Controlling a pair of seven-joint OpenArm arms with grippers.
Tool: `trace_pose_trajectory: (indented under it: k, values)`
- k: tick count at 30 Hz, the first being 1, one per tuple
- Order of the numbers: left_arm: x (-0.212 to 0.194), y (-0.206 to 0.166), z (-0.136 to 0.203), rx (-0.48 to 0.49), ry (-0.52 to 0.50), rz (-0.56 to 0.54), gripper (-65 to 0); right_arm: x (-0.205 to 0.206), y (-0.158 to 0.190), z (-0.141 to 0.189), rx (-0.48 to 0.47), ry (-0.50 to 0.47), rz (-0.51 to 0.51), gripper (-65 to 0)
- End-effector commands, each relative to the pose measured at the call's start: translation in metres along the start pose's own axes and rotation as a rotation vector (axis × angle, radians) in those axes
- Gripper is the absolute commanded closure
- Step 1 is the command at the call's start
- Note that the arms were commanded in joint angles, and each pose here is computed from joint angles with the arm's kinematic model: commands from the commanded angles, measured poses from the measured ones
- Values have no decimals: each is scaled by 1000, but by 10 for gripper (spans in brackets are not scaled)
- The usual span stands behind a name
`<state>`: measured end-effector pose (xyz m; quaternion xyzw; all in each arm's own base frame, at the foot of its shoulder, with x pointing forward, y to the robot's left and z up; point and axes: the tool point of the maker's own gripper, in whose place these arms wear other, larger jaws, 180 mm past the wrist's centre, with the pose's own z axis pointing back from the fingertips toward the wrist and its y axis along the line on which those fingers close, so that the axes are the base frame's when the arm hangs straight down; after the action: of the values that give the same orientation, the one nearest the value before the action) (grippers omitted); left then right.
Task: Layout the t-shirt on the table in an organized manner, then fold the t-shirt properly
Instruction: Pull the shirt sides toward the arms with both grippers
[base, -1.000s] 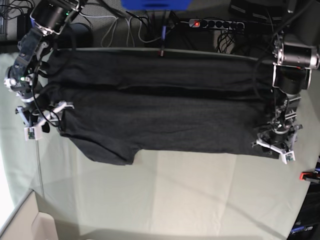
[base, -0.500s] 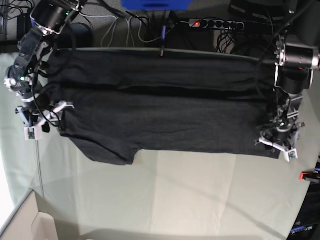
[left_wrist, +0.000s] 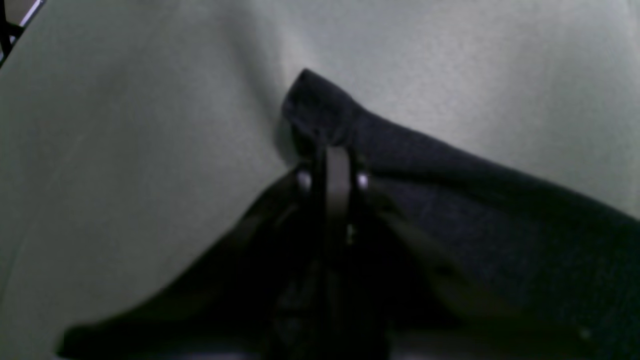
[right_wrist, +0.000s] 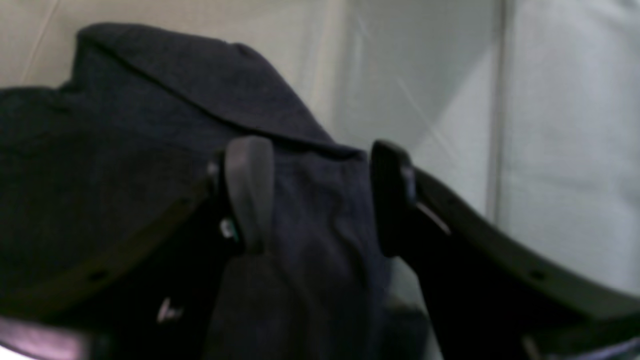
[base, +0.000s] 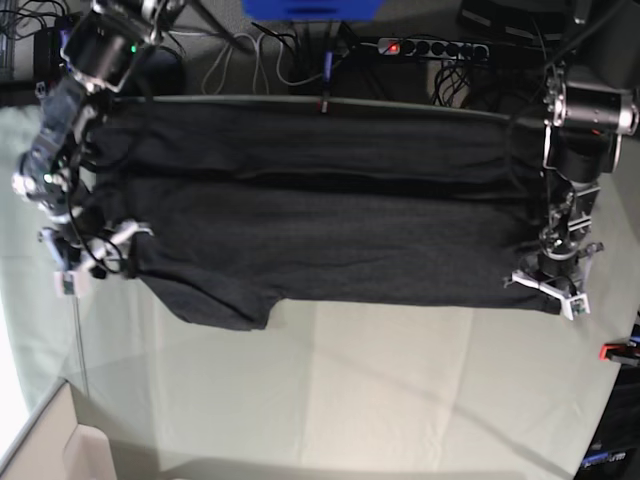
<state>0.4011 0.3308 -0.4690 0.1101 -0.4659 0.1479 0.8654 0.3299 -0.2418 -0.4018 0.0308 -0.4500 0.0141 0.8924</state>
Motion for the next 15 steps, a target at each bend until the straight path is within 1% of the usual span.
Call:
trace_pose_trajectory:
  k: [1,2,6,9,11,15]
  values:
    - [2,9,-1,22,19,-4,0,20,-7,-3,2,-54,6,-318]
    - [2,9,-1,22,19,-4,-9,21,-2,-11,23,-44,7,-318]
    - [2,9,-1,22,19,-4,0,15,10,-34,96,15,41,-319]
    - [4,13,-1,27,17,-7,0,12,21,-46,145,58,88,-319]
    - [4,14,-1,29,16,-8,0,14,25,-51,167,53,113,-319]
    - [4,14,-1,29,16,-8,0,16,27,-53,191,14,146,-319]
